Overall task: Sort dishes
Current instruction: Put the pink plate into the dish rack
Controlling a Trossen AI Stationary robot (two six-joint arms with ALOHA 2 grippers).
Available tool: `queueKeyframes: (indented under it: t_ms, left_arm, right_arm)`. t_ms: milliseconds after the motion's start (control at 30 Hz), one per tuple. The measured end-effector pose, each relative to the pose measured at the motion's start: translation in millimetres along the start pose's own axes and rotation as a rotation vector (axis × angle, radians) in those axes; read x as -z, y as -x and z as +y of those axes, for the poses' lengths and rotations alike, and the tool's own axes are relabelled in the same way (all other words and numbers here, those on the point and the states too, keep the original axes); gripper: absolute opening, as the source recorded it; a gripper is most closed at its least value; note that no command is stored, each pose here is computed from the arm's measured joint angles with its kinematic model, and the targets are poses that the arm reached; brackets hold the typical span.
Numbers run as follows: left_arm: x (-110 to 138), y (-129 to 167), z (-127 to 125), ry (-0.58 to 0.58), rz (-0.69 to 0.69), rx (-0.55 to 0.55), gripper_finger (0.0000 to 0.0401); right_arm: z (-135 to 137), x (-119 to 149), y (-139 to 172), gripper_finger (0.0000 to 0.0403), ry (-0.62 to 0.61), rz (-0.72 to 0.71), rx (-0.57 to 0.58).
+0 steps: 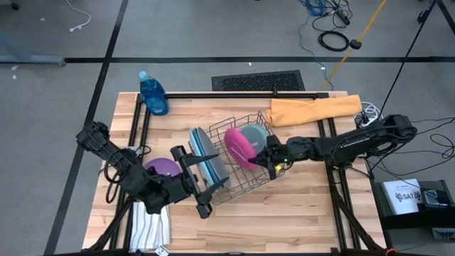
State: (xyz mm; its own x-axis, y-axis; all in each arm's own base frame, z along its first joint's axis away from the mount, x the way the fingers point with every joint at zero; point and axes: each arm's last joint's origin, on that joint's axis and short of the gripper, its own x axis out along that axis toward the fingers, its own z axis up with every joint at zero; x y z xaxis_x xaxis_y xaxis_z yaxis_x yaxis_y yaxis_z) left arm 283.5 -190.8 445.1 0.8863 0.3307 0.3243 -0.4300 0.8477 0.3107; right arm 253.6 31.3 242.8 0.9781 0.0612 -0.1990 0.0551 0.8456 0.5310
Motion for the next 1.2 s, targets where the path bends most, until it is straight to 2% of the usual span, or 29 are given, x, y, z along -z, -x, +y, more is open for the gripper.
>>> queueKeyframes:
  t_ms: [267,533,867,1200]
  left_arm:
    - [2,0,-2,0.003,0.021,0.004,0.0285]
    - [4,0,-3,-0.006,0.036,0.009,0.0285]
    - [4,0,-3,0.01,0.037,0.009,0.0285]
    - [4,0,-3,0.018,0.037,0.009,0.0285]
  right_arm:
    - [-8,13,-14,0.0007,-0.044,-0.037,0.178]
    - [-12,20,-20,0.0014,-0.041,-0.02,0.222]
    - [-13,22,-20,0.008,-0.004,0.007,0.219]
    - [-2,6,-20,0.0178,0.108,-0.023,0.186]
